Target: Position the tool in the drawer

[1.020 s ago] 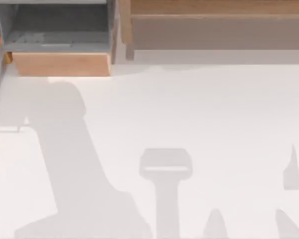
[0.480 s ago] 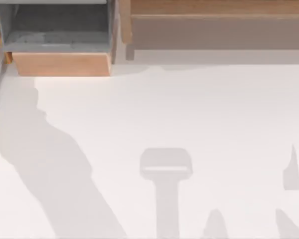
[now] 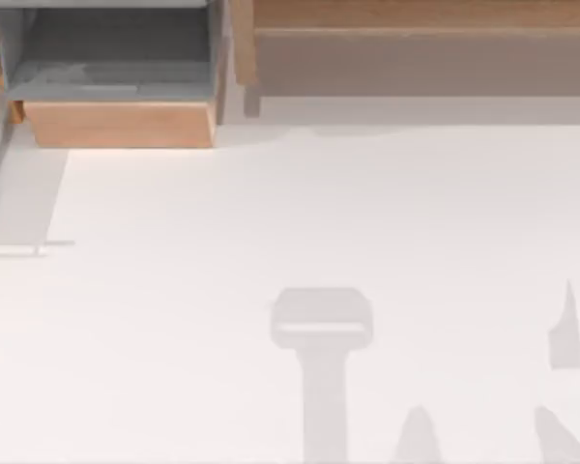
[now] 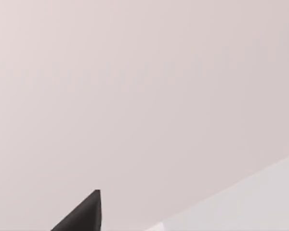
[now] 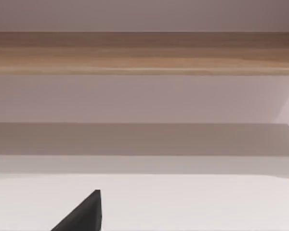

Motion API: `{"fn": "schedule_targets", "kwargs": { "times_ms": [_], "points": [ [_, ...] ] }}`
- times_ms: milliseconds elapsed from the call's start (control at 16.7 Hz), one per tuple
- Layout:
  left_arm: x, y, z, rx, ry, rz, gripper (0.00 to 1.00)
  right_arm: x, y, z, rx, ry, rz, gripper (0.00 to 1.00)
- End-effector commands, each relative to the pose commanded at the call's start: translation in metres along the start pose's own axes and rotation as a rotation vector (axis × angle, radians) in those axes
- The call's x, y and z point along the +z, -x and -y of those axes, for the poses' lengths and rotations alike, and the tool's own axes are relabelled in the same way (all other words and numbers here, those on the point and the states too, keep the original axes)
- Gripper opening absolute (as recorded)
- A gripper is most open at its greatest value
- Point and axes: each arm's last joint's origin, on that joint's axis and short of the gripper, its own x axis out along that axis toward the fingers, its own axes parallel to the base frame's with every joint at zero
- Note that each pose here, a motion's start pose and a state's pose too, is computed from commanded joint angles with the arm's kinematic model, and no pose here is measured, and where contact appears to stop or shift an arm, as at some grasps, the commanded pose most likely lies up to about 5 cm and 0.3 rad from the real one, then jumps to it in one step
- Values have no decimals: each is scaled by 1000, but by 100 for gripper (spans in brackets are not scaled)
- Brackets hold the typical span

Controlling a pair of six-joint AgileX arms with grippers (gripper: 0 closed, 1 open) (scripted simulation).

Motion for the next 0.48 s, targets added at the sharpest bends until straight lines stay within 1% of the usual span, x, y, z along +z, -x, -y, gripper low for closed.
{"fn": "schedule_targets", "kwargs": {
  "times_ms": [120,240,360,480],
  "points": [
    [-23,8,28,89,-94,41,100,0,0,0,0,0,0,100],
    [-38,20,61,162,-181,90,100,0,0,0,0,0,0,100],
    [-45,35,95,218,-259,150,100,0,0,0,0,0,0,100],
    [-43,52,126,262,-327,226,100,0,0,0,0,0,0,100]
  ]
}}
